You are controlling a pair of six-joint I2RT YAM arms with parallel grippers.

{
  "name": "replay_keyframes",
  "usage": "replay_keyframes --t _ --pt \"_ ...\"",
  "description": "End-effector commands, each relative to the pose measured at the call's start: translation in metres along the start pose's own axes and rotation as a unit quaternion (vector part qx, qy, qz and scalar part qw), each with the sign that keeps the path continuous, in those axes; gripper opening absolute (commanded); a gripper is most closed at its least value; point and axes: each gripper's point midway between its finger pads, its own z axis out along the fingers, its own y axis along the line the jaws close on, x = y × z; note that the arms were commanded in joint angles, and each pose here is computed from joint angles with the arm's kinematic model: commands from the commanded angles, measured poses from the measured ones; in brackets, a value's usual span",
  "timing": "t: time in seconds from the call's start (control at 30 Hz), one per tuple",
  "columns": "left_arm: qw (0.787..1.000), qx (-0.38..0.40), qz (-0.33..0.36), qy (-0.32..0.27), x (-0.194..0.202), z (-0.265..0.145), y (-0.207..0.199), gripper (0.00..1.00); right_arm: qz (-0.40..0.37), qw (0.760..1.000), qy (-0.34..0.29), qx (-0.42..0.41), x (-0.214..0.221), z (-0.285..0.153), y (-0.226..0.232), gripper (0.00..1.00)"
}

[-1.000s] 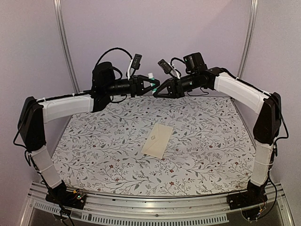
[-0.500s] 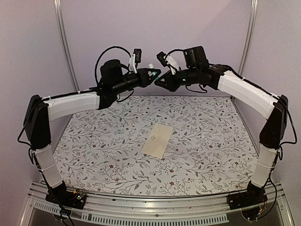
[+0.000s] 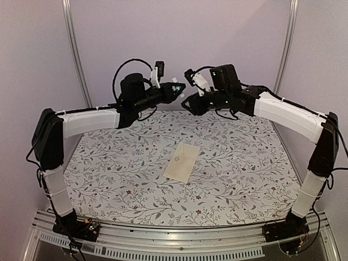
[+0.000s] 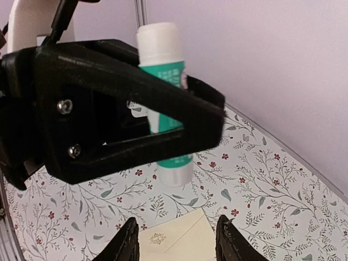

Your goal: Place the letter into the envelope and seal it

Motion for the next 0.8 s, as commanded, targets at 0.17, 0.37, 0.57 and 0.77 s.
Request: replay_keyframes --t 0.17,0.37,0.57,0.77 --pt "0.968 0.221 0.113 0.024 -0.005 -0.061 -0.080 0.00 0.008 0.949 -0.028 -0.314 -0.014 -0.091 0.003 0.45" --pt "0.955 0.270 0.118 0.033 -0.002 -0.071 -0.102 0.00 0.008 0.901 -0.037 -0.433 -0.015 -0.087 0.038 0.51" --pt "0.944 0.313 0.077 0.072 0.009 -0.063 -0.110 0.00 -0.011 0.872 -0.046 -0.487 -0.026 -0.081 0.072 0.54" --pt "0.945 0.313 0.072 0.070 0.011 -0.062 -0.111 0.00 -0.005 0.862 -0.037 -0.505 -0.018 -0.078 0.086 0.48"
